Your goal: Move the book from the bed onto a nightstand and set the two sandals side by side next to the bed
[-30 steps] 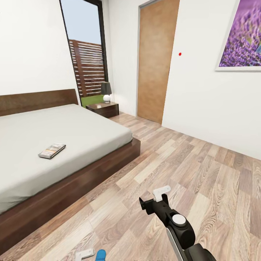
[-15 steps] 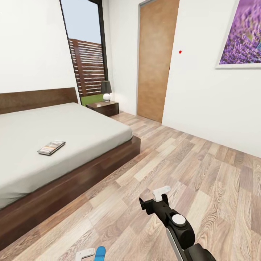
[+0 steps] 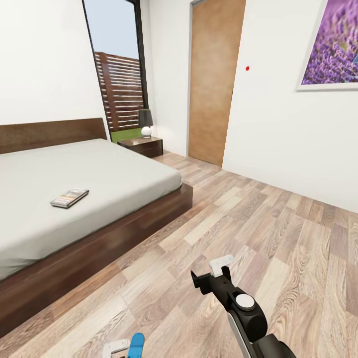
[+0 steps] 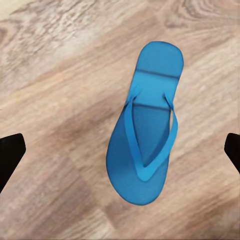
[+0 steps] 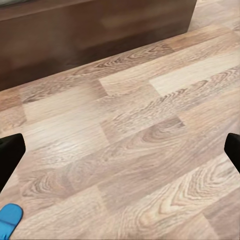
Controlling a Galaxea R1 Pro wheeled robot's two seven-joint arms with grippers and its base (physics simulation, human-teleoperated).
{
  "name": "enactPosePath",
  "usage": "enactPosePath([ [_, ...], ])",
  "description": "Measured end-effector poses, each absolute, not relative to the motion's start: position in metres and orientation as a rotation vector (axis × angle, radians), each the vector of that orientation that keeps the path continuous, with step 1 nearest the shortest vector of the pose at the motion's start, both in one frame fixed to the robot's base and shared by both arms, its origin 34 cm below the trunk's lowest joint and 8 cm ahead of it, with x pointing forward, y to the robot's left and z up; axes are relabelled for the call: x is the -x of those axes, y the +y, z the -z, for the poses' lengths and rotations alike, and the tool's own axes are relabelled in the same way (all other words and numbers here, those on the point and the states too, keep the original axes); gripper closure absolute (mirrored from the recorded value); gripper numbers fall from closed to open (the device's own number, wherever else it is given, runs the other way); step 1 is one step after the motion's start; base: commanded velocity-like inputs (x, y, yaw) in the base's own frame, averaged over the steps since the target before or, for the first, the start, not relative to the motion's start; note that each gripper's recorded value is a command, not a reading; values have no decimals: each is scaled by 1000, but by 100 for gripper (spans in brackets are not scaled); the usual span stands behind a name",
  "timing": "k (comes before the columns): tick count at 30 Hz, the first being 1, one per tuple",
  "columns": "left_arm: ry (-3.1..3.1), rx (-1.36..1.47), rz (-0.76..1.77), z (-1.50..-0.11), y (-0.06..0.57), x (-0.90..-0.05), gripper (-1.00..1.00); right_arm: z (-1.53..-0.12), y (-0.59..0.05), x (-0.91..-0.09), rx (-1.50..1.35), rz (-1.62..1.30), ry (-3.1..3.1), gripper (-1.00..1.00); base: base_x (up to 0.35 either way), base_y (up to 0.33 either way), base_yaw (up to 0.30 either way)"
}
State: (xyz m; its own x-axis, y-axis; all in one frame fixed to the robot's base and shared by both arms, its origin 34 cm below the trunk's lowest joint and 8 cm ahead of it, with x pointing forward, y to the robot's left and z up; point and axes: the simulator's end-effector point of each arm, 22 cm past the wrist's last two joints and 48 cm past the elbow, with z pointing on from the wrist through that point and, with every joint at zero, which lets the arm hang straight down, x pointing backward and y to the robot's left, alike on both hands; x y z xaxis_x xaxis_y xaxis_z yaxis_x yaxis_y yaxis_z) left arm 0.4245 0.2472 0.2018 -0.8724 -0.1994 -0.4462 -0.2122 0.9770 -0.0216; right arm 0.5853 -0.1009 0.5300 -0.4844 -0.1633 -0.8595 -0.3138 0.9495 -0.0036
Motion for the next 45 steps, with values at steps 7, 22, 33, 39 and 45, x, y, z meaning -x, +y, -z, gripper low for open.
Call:
enactPosePath([
  [7,2661,295,-51,-186,248,-421,-100,-514,-102,-581,337,-184,2085,-100,0,0,0],
  [22,2712,288,-62,-166,247,-408,-100,-483,-102,-580,335,-196,2140,-100,0,0,0],
  [33,2678,271,-44,-174,242,-437,-100,-478,-102,-580,335,-197,2148,-100,0,0,0],
  [39,2636,268,-32,-187,239,-466,-100,-478,-102,-580,335,-197,2148,-100,0,0,0],
  [45,2610,269,-26,-195,237,-489,-100,-474,-102,-580,335,-199,2156,-100,0,0,0],
])
